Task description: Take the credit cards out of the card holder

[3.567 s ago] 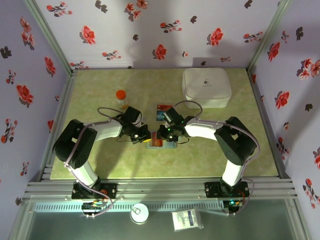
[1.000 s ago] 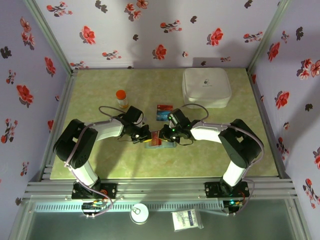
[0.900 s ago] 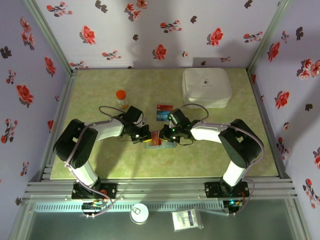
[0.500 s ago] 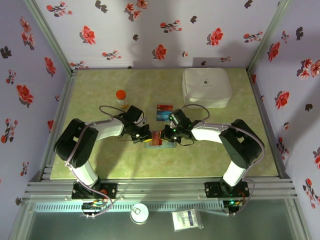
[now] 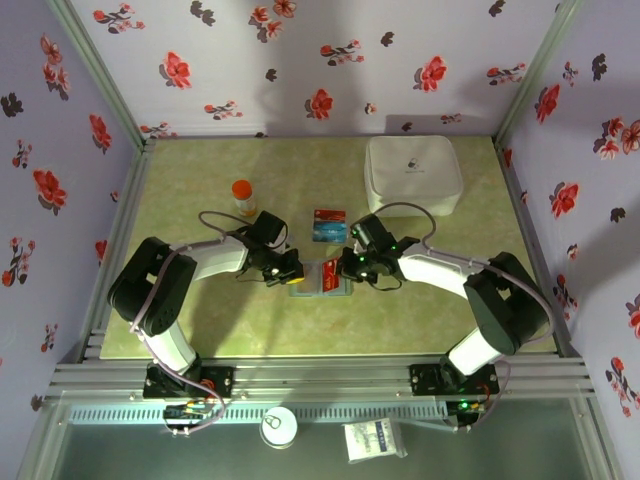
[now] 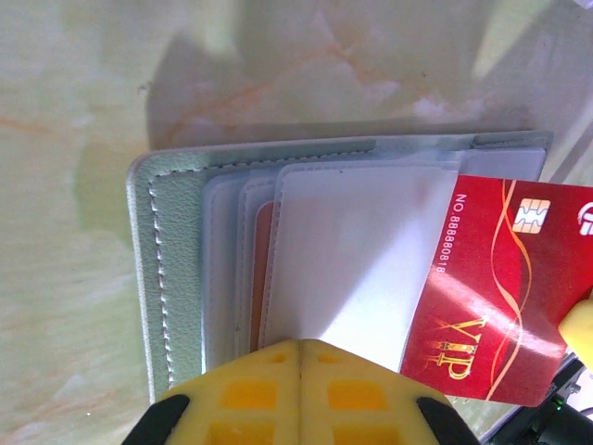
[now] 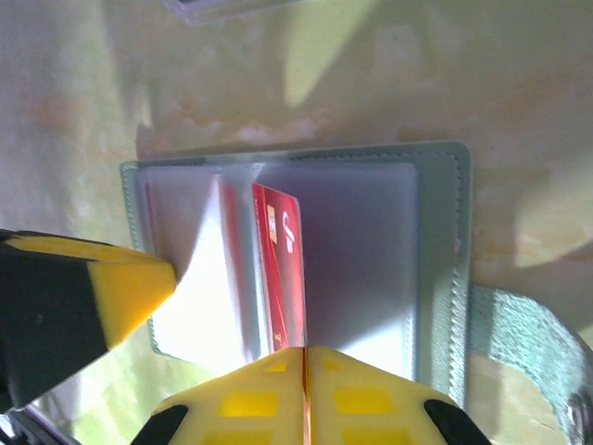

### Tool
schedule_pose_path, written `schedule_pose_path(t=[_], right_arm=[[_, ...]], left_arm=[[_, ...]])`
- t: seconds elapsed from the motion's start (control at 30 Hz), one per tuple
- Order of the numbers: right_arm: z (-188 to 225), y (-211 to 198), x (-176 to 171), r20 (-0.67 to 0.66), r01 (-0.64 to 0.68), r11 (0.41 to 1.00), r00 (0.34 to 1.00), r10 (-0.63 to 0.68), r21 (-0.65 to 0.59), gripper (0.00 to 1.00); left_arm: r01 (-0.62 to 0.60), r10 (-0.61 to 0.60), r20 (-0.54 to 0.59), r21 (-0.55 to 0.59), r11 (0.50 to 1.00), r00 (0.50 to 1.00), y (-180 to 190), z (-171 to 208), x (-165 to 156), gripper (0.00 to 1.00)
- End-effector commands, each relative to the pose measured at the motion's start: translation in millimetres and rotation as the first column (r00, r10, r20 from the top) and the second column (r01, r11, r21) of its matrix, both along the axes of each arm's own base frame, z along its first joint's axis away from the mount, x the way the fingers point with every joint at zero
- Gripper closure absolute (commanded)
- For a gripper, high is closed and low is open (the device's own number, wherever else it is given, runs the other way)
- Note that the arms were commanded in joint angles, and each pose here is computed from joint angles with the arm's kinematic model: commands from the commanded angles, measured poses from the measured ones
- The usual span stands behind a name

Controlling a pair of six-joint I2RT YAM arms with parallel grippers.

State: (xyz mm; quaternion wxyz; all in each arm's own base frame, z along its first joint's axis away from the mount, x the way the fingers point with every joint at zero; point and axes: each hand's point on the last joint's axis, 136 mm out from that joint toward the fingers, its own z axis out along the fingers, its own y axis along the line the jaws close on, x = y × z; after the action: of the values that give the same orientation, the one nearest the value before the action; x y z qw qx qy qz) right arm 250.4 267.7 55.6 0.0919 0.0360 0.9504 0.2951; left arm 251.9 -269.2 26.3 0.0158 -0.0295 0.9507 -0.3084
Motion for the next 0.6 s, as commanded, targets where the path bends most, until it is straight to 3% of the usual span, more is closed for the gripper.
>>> schedule_pose_path(t=[0.0,0.57], right_arm=[[2,-3,2,0.007,-0.019,0.999,1.0,0.02,-0.046,0.91],[16,13,7,0.036,-0.023,0.999,0.999,0.024,-0.035,0.92]], left_arm=[[0.017,-0.017,0.007,0.024,1.0,1.0,0,0,0,1.0],[0.007,-0.006,0.047,-0.012,1.0,0.999,-2,18,2,1.0]])
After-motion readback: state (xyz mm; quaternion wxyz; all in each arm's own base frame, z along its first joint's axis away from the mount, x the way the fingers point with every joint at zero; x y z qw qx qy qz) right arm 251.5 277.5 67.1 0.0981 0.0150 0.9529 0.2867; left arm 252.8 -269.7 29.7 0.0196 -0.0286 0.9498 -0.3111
